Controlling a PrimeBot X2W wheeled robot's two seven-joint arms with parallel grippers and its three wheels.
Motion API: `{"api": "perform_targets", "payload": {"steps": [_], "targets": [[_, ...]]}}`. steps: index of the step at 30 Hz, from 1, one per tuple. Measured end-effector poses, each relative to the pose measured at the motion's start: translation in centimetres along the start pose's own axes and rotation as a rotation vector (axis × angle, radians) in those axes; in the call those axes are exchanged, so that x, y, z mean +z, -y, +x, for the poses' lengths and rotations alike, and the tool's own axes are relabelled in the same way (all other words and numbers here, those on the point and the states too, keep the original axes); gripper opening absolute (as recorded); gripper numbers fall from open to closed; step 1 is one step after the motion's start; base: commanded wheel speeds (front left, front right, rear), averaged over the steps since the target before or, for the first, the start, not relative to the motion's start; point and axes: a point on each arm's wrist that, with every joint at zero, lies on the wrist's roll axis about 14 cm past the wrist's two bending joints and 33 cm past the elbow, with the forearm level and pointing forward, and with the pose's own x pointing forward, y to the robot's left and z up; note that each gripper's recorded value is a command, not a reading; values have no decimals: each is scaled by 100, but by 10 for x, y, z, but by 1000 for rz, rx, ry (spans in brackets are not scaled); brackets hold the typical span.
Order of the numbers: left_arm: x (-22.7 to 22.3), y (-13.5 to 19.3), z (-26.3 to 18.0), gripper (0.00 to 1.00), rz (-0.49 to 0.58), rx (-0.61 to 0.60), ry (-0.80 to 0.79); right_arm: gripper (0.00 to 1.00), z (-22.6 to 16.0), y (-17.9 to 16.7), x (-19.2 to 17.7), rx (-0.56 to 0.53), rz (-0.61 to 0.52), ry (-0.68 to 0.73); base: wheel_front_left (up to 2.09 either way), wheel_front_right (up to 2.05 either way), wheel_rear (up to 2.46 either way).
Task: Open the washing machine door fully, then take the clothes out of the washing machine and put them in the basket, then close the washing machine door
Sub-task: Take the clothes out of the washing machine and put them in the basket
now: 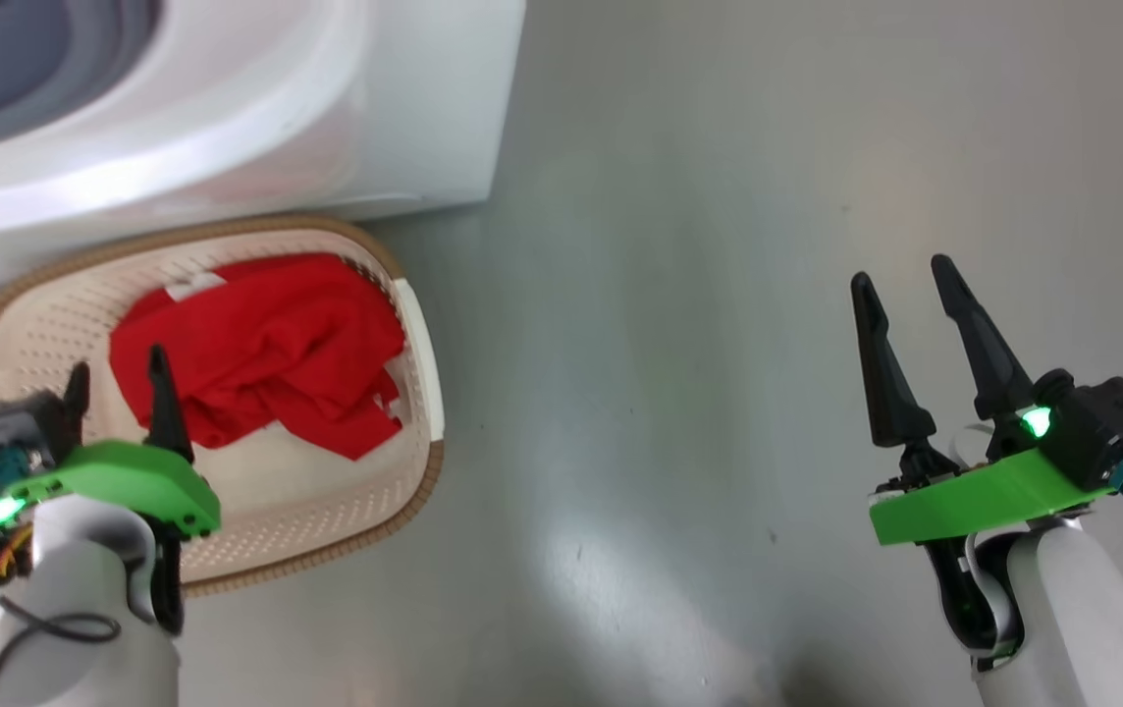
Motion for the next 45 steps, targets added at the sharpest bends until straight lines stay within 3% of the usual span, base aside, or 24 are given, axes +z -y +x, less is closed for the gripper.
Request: {"api": "perform_targets", "payload": {"steps": [29,45], "targets": [[125,-4,-137,100,22,-62,449,100,-60,-25,53,76,9,119,0,0,0],[130,-16,-215,100,62,-43,579,100,-100,-25,60,79,16,149,0,0,0]]}}
